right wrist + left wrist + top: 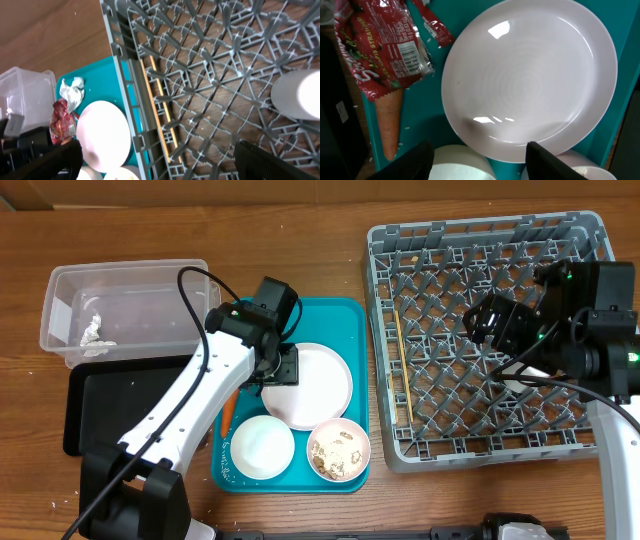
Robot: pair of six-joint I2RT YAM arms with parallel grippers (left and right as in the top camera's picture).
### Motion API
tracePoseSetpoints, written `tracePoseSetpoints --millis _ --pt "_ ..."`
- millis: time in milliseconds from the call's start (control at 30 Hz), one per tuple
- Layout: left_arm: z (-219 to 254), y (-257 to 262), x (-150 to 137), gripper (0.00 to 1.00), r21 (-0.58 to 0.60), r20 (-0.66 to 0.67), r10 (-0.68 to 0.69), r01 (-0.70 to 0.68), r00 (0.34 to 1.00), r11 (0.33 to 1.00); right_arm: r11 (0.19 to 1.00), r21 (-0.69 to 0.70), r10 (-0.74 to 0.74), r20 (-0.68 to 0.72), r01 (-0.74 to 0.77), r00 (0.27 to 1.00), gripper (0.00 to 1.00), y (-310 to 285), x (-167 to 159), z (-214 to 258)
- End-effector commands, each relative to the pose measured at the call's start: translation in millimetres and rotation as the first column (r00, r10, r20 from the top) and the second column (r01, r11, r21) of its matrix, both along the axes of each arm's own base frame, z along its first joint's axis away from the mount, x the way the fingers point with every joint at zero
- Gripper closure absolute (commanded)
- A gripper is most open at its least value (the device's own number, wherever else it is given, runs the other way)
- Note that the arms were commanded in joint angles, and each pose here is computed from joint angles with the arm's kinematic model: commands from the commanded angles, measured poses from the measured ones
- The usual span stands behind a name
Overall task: Sort waste into correct bins and load items into the dishwasher
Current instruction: 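Grasp the bowl of food scraps with the left gripper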
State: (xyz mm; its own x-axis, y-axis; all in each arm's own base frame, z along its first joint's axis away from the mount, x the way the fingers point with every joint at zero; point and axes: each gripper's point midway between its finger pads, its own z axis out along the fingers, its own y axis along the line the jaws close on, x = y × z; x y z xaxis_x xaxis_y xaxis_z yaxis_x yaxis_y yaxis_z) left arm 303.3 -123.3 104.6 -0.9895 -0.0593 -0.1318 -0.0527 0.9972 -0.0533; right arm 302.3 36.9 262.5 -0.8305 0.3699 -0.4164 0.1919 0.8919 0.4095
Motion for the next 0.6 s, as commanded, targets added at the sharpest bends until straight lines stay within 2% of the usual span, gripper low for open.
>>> tracePoseSetpoints --millis 0,133,233,333,433,567 --pt "-2 5 2 0.36 0.017 0.009 0.037 -0.038 0.999 0.999 0.999 0.033 0.038 0.0 -0.038 0.999 0.0 9 -3 2" --pt "-2 -2 0 0.37 -0.025 -0.008 0.02 -0.02 1.0 0.999 0.992 0.048 0.118 -0.019 -0.117 0.993 0.0 18 -10 -7" --pt "1 -31 -9 0.38 -0.166 -0.033 -0.119 0.112 0.992 0.98 0.992 0.047 0.12 -0.023 -0.119 0.993 0.0 18 -10 -9" --pt "7 -59 -23 0.42 -0.281 -0.027 -0.282 0.263 0.959 0.923 0.992 0.047 0.119 -0.012 -0.119 0.993 0.0 18 -7 -8" --pt "6 -73 -34 0.42 -0.26 -0.014 -0.382 0.365 0.924 0.894 0.992 0.045 0.119 -0.004 -0.118 0.993 0.0 18 -5 -7" --pt "0 -85 -48 0.37 -0.152 -0.007 -0.474 0.468 0.88 0.871 0.992 0.045 0.119 -0.004 -0.118 0.993 0.0 18 -5 -7"
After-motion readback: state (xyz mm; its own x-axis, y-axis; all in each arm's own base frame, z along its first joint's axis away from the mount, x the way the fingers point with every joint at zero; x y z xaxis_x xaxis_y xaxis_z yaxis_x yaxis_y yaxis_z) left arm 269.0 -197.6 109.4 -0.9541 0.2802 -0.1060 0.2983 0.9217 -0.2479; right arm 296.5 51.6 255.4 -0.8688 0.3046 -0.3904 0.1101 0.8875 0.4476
